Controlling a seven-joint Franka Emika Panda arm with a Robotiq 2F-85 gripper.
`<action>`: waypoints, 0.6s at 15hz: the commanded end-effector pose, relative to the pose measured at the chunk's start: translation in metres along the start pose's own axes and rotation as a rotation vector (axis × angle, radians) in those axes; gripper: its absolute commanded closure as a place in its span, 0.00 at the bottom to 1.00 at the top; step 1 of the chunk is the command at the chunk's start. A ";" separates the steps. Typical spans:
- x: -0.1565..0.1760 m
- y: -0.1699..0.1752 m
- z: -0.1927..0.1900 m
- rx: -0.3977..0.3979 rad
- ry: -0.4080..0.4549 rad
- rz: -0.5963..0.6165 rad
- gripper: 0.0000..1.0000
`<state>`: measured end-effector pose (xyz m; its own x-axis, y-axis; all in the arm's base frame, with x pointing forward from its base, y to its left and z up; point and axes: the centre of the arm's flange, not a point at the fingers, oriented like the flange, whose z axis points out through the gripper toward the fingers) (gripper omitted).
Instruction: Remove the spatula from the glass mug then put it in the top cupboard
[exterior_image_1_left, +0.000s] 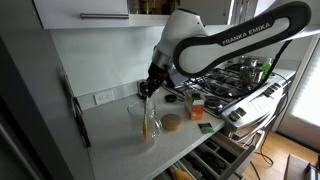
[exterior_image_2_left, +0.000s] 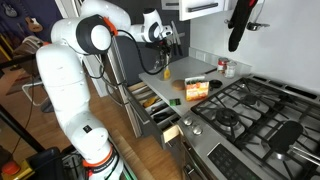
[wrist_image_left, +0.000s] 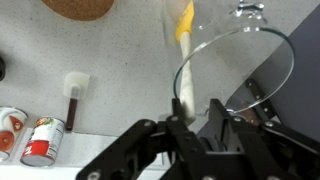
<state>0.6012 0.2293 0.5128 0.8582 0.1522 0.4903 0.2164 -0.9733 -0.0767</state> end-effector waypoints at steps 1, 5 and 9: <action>0.004 -0.002 0.004 -0.017 -0.018 0.019 0.96; 0.003 -0.003 -0.005 -0.020 -0.034 0.038 0.96; -0.001 -0.006 -0.031 -0.019 -0.006 0.054 0.96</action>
<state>0.6011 0.2316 0.5203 0.8698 0.1229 0.4778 0.1872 -0.9783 -0.0892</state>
